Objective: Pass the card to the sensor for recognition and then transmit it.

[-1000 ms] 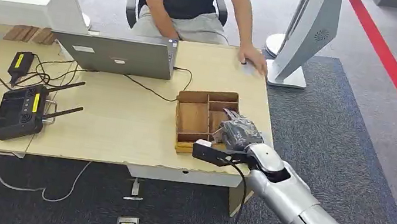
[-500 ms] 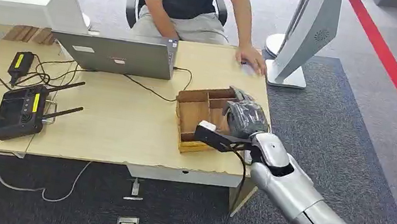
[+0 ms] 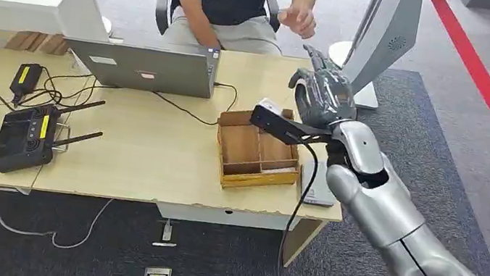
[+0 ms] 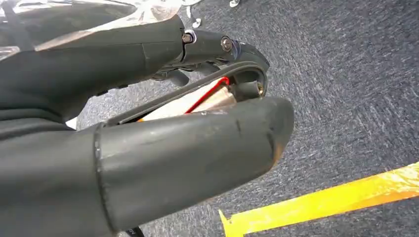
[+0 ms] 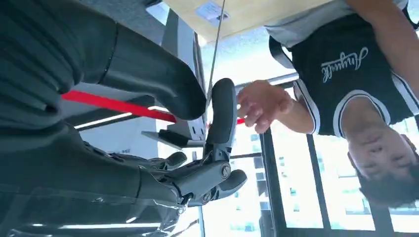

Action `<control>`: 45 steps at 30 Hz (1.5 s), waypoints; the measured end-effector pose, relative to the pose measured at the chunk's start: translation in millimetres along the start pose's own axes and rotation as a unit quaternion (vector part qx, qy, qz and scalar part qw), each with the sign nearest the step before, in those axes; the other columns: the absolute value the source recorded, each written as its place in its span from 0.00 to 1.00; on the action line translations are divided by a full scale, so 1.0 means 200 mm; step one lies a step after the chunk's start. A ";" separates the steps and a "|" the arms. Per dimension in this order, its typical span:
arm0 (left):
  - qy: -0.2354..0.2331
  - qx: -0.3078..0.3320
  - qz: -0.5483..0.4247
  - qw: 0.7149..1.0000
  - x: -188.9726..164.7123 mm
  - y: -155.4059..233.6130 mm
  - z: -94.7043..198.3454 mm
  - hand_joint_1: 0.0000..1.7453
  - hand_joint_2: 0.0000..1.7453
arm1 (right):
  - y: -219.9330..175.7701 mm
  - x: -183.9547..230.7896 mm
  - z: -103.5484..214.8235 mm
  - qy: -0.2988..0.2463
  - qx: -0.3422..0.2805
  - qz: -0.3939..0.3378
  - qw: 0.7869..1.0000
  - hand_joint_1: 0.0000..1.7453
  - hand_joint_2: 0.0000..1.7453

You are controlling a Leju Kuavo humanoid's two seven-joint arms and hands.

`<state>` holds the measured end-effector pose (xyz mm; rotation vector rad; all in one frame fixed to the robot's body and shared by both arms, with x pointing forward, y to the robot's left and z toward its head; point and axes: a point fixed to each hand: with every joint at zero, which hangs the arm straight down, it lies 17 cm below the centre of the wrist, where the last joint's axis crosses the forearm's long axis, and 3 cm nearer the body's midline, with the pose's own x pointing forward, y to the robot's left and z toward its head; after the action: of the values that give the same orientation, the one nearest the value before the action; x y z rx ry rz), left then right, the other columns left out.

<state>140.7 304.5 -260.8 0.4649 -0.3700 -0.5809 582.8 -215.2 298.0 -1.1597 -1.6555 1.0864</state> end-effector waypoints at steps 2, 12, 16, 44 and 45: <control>0.000 0.000 0.000 1.000 0.00 0.00 0.00 0.00 0.00 | -0.03 0.01 -0.01 -0.002 -0.004 -0.001 1.000 1.00 1.00; 0.000 0.000 0.000 1.000 0.00 0.00 0.00 0.00 0.00 | -0.07 0.01 -0.01 -0.004 -0.012 -0.003 1.000 1.00 1.00; 0.000 0.000 0.000 1.000 0.00 0.00 0.00 0.00 0.00 | -0.08 0.02 -0.02 -0.005 -0.012 -0.003 1.000 1.00 1.00; -0.010 -0.002 -0.017 1.000 0.01 0.01 -0.01 0.00 0.00 | 0.12 -0.07 -0.38 0.073 0.081 0.047 0.993 1.00 1.00; -0.010 -0.002 -0.017 1.000 0.02 0.01 0.00 0.00 0.00 | 0.14 -0.08 -0.38 0.076 0.084 0.048 0.992 1.00 1.00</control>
<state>143.9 303.8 -260.4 0.4617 -0.3809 -0.6197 664.2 -210.8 292.0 -1.1893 -1.3768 1.1449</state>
